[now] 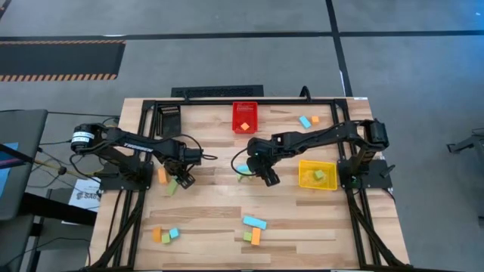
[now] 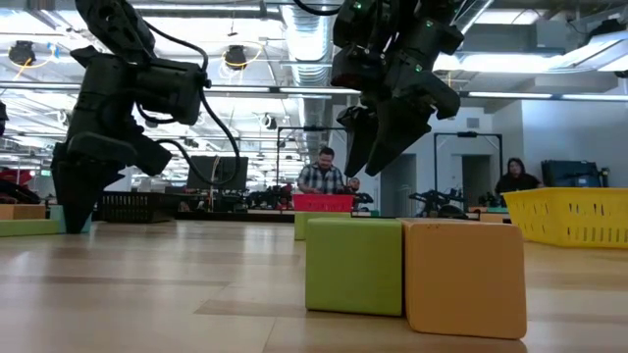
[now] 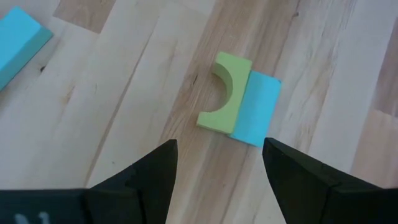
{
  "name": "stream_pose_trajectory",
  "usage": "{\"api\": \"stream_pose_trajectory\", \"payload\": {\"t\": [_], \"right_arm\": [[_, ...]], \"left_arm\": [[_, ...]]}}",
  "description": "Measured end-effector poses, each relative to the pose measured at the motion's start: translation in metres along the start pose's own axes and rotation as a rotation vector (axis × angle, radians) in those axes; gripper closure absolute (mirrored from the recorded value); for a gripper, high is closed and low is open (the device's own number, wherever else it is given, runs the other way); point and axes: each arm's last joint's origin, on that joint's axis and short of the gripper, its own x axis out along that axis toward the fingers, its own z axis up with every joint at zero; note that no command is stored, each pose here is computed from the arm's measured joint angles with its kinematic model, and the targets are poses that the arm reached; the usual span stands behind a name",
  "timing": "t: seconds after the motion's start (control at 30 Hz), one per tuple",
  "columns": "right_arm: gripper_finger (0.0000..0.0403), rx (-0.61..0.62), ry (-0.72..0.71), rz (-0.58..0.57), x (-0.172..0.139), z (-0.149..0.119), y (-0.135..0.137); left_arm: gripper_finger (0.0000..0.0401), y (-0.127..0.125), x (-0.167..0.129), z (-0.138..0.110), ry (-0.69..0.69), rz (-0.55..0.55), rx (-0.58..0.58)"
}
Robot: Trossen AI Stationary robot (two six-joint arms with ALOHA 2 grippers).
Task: Sort & place blocks by color
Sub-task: Put the blue block into the black bin
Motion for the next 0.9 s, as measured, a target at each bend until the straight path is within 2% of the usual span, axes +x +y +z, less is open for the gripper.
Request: {"api": "stream_pose_trajectory", "payload": {"t": [0.2,0.37,0.47,0.53,0.7,0.8,0.9], "right_arm": [[0.0143,0.000,0.001,0.000,0.000,0.000,0.000],[0.0143,-0.001,0.001,0.000,0.000,0.000,0.000],[0.0143,0.004,0.001,0.000,0.000,0.000,0.000],[0.0143,0.012,0.008,0.003,0.000,-0.001,0.001],[0.0143,0.076,0.022,0.003,-0.017,-0.004,0.004],[0.0143,0.110,0.000,-0.010,-0.032,-0.009,0.006],[0.0143,0.152,-0.027,-0.048,-0.048,-0.022,0.009]], "left_arm": [[0.0224,0.000,0.000,0.000,0.004,-0.005,0.003],[0.0277,0.000,0.000,0.000,0.005,-0.002,0.018],[0.0300,-0.004,-0.006,0.005,-0.020,0.002,0.070],[0.0300,-0.010,-0.019,0.016,-0.108,0.015,0.123],[0.0300,-0.013,-0.063,0.041,-0.266,0.135,0.238],[0.0299,0.001,-0.087,0.058,-0.334,0.229,0.245],[0.0299,0.025,-0.102,0.074,-0.364,0.271,0.197]]}}
